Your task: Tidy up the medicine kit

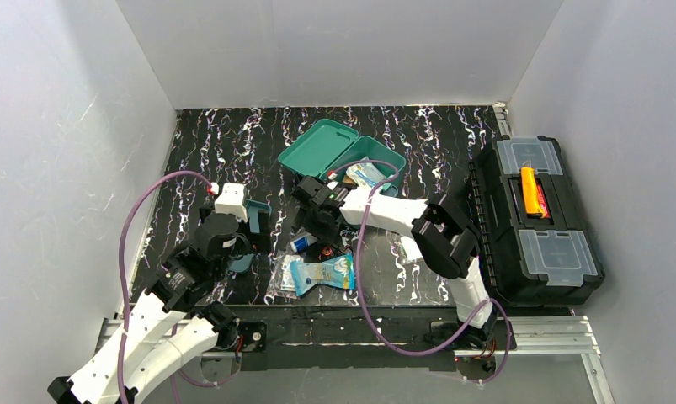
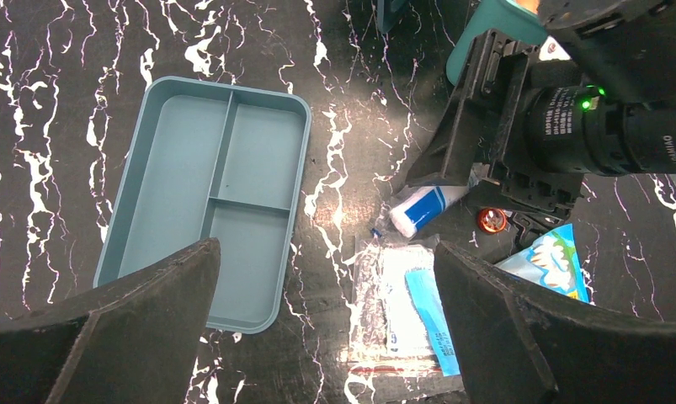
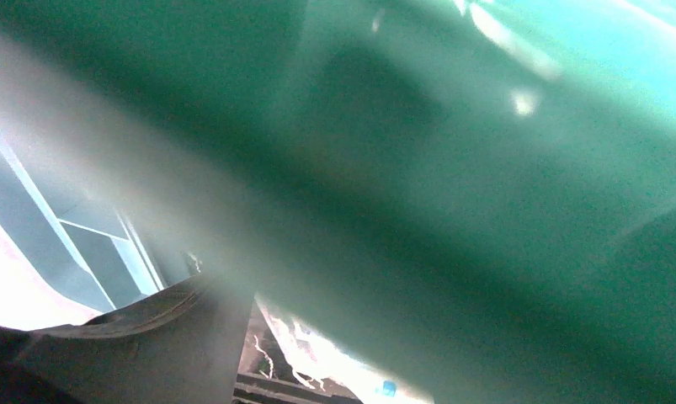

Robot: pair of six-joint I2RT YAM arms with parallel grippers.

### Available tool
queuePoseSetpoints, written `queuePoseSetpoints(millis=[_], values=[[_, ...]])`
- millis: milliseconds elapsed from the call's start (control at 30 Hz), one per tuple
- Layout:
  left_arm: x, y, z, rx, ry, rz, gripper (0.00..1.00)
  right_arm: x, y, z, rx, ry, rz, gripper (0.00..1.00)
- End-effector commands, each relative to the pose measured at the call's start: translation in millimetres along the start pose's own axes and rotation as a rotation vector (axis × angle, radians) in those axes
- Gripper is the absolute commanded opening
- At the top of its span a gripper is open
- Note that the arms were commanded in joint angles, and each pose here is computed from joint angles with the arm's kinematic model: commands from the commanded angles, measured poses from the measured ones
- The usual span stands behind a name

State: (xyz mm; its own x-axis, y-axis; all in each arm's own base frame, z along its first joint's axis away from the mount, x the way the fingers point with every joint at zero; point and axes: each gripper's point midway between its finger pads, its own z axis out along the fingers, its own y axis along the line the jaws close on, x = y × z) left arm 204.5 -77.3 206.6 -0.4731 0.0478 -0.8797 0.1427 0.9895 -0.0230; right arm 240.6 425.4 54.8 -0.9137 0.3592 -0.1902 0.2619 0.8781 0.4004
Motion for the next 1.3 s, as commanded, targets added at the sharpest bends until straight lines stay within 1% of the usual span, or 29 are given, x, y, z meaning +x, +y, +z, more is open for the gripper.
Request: queuePoseSetpoints(millis=[0, 233, 533, 667, 833, 867, 1000, 1100, 1267], values=[[-10.1, -1.1, -5.8, 0.011, -0.026, -0.017, 0.98, 10.3, -26.3, 14.7, 0.112, 0.020, -0.028, 0.73], [-9.5, -1.9, -5.1, 0.013, -0.022, -0.013, 0.98, 12.5, -29.7, 21.4, 0.127, 0.015, -0.052, 0.66], [-8.8, -2.4, -3.9, 0.013, -0.016, -0.008, 0.98, 16.2, -30.9, 24.4, 0.126, 0.021, -0.083, 0.48], [-7.7, -2.8, -3.1, 0.012, -0.011, -0.005, 0.98, 16.4, -33.2, 24.3, 0.125, 0.018, -0.095, 0.33], [-7.3, -2.6, -2.6, 0.011, -0.009, -0.004, 0.98, 14.1, -28.9, 17.6, 0.089, 0.005, -0.097, 0.11], [-7.1, -2.9, -2.5, 0.012, -0.008, -0.003, 0.98, 13.3, -25.7, 14.9, 0.073, 0.001, -0.103, 0.03], [-7.5, -1.1, -2.8, 0.003, -0.011, -0.004, 0.98, 6.2, -7.1, -9.1, -0.013, -0.028, -0.122, 0.01], [-10.8, 4.6, -6.1, -0.018, -0.036, -0.016, 0.98, -1.9, 8.3, -39.4, -0.103, -0.079, -0.138, 0.01], [-18.0, 17.2, -16.1, -0.056, -0.102, -0.055, 0.98, -10.8, 40.5, -70.6, -0.222, -0.106, -0.130, 0.01]])
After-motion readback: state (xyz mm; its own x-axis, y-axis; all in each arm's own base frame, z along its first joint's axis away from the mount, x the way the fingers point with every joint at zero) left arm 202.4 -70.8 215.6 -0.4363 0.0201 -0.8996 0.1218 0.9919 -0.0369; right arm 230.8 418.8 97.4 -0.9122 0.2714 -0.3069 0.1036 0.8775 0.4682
